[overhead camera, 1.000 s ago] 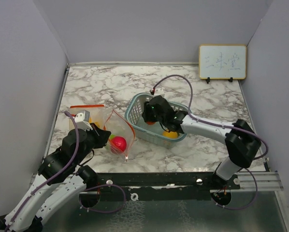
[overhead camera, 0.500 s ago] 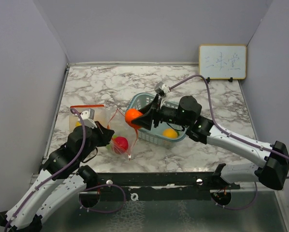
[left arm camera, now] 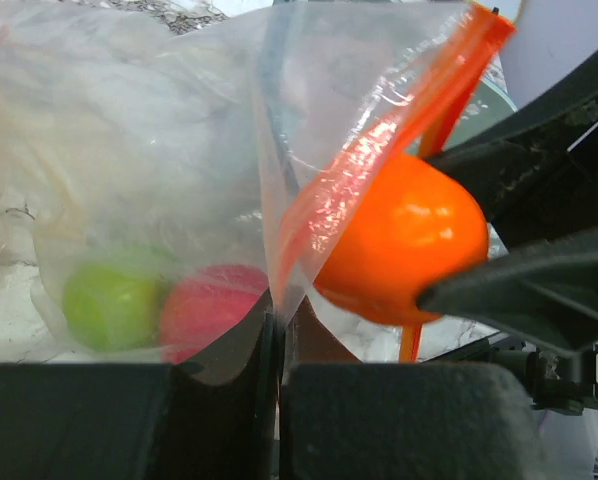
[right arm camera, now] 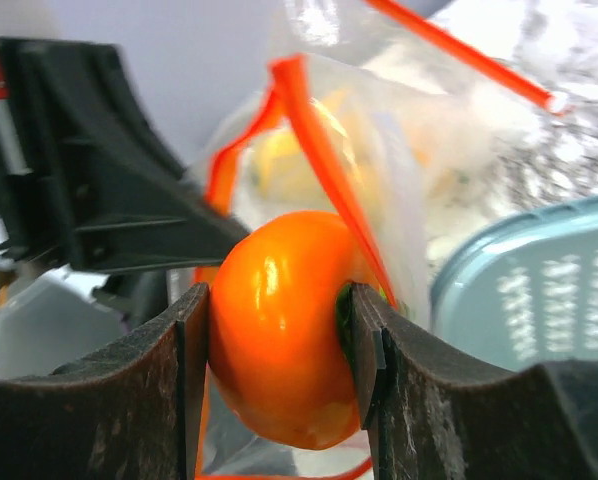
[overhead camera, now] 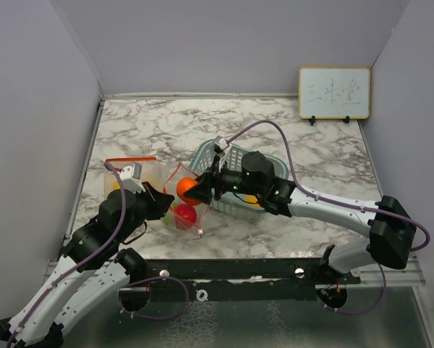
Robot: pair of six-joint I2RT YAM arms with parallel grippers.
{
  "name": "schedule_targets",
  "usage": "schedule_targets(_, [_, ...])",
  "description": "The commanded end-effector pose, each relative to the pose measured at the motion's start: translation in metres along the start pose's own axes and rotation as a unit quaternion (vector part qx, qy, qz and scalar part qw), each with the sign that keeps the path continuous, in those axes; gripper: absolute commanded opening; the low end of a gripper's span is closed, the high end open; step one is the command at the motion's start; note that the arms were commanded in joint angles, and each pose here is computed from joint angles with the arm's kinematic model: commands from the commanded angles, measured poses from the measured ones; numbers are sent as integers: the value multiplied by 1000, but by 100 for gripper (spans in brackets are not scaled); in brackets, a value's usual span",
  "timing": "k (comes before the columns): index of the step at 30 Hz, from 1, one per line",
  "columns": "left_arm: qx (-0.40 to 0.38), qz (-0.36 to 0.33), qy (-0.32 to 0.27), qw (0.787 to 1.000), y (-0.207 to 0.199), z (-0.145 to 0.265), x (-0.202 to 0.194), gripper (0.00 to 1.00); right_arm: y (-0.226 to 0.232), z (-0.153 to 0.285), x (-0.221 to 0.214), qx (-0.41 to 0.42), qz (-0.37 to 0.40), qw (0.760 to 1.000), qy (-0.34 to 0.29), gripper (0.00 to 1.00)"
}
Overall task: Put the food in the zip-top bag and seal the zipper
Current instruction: Place the fake fruit in the zipper food storage bag, then pick up the fake fruit from the bin.
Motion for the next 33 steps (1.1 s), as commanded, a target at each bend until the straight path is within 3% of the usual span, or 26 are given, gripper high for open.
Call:
schedule_targets(1, [-36,12,-15,999,-15,8,10,0,-30,1,15,-108,1,994,-22,51])
schedule_targets(2, [-35,12,-15,999,-15,8,10,0,-31,1,15,-110,4,994,-20,58])
schedule_targets(5, [-35,13,-12,999,-14,6,7,0,-26,2,17,-101,13,995,-14,97])
schedule_targets(6, [-35,13,-12,999,-14,6,7,0,-24,3,19,-95,16,995,-13,100])
schedule_targets(13, [-22,11,-12,1000,-8,2,5,0,-4,23,33,-80,29,996,-13,100])
schedule_targets(17, [-4,9,-17,1000,-1,4,6,0,-21,59,44,-178,21,983,-33,100])
schedule_targets(22, [-13,21,-57,998,0,14,18,0,-70,110,21,-382,-1,924,28,100])
schedule_targets(27, [-67,74,-122,987,-10,31,34,0,-97,130,-11,-483,-12,867,120,100])
schedule_targets(33, [-54,88,-56,993,1,8,-2,0,-120,124,-56,-518,-14,829,210,100])
Point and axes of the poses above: each gripper's point midway between its finger pads, its own z axis back along the fingers, its own y axis along the line the jaws close on, x = y × z, the point moved 2 cm from there along z, back along the fingers, and after that the axes turned 1 degree about z, right-handed, at the moved point
